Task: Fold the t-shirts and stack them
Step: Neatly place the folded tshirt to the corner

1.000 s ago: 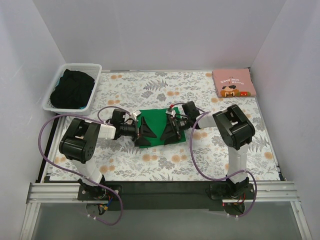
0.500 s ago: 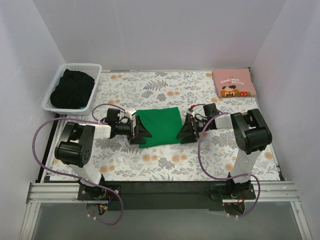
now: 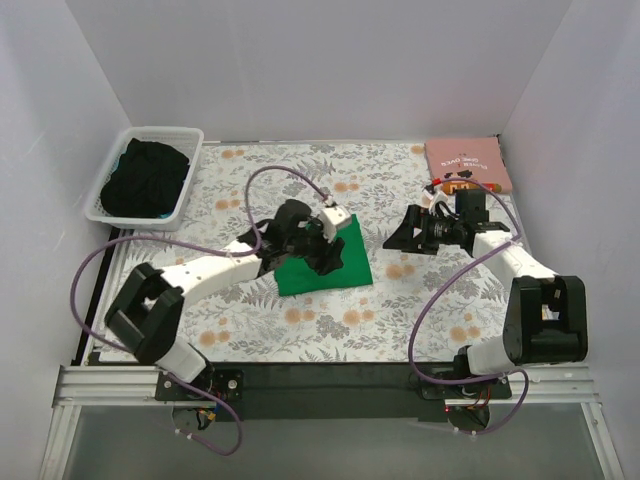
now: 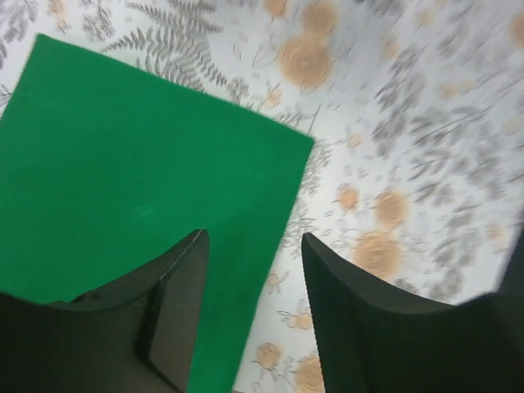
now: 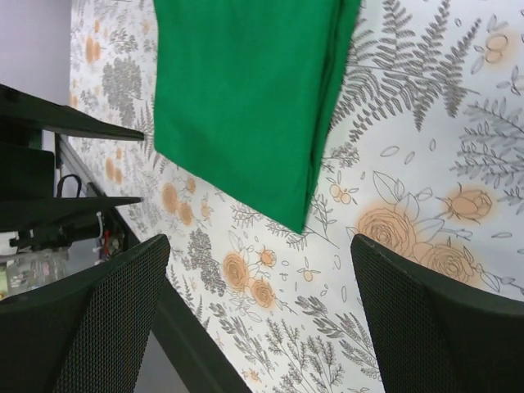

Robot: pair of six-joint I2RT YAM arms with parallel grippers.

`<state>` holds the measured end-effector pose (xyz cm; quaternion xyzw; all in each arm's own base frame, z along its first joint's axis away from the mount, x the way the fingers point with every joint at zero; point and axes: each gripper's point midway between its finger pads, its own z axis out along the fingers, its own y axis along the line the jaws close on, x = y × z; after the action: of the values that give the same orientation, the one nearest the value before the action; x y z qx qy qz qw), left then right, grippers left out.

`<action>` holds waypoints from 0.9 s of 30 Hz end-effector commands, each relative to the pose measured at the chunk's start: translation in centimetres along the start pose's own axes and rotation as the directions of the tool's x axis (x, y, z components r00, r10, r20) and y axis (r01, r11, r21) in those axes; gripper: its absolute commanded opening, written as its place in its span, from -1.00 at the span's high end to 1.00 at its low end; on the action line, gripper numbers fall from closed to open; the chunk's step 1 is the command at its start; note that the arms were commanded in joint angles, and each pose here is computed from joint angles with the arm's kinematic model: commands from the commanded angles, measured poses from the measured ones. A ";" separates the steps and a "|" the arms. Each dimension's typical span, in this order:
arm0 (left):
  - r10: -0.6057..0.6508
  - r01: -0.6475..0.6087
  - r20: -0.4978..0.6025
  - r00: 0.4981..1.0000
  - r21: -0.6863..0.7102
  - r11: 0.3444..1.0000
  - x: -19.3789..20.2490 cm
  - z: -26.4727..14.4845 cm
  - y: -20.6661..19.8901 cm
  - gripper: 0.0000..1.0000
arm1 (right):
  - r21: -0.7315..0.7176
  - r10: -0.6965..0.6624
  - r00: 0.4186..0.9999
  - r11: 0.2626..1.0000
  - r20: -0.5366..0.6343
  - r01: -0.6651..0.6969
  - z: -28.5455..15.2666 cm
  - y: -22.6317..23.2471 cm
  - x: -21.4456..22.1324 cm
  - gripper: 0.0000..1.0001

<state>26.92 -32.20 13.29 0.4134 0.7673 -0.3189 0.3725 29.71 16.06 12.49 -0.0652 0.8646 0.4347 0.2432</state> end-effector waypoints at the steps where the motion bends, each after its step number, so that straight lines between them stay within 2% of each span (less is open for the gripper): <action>1: 0.307 -0.332 -0.171 0.936 -0.144 0.932 1.5 2.4 2.4 0.07 | 0.096 0.031 0.999 0.995 0.017 -0.032 -0.6 -1.9 1.1 -0.97; 7: 0.487 -0.515 -0.259 0.834 -0.046 0.856 3.5 6.9 -0.5 0.31 | 0.157 0.147 0.988 0.976 0.051 -0.154 -0.8 -4.1 1.0 -0.97; 13: 0.519 -0.546 -0.273 0.810 -0.029 0.837 4.5 9.7 -1.9 0.34 | 0.138 0.221 0.974 0.964 0.051 -0.226 -0.3 -4.4 2.1 -0.97; 15: 0.539 -0.573 -0.290 0.791 -0.041 0.818 5.0 10.2 -1.9 0.35 | 0.112 0.239 0.970 0.964 0.040 -0.242 0.0 -4.1 2.6 -0.97; 21: 0.557 -0.588 -0.297 0.776 -0.019 0.809 6.0 10.8 -2.2 0.38 | 0.093 0.252 0.967 0.963 0.031 -0.254 0.3 -4.1 2.7 -0.97; 22: 0.557 -0.588 -0.299 0.774 -0.014 0.809 6.2 10.9 -2.3 0.42 | 0.094 0.260 0.965 0.961 0.031 -0.261 0.3 -4.2 2.7 -0.97; 26: 0.534 -0.563 -0.296 0.792 -0.015 0.826 6.4 10.9 -2.5 0.81 | 0.105 0.284 0.958 0.953 0.033 -0.286 0.5 -4.6 3.2 -0.97; 27: 0.529 -0.556 -0.284 0.800 -0.019 0.831 6.0 10.7 -2.7 0.97 | 0.101 0.284 0.958 0.953 0.037 -0.287 0.6 -4.7 3.3 -0.97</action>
<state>25.55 -39.05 2.42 0.6414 0.6753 -0.0947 0.3515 28.52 13.75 7.46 0.0727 0.8891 0.4103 0.1893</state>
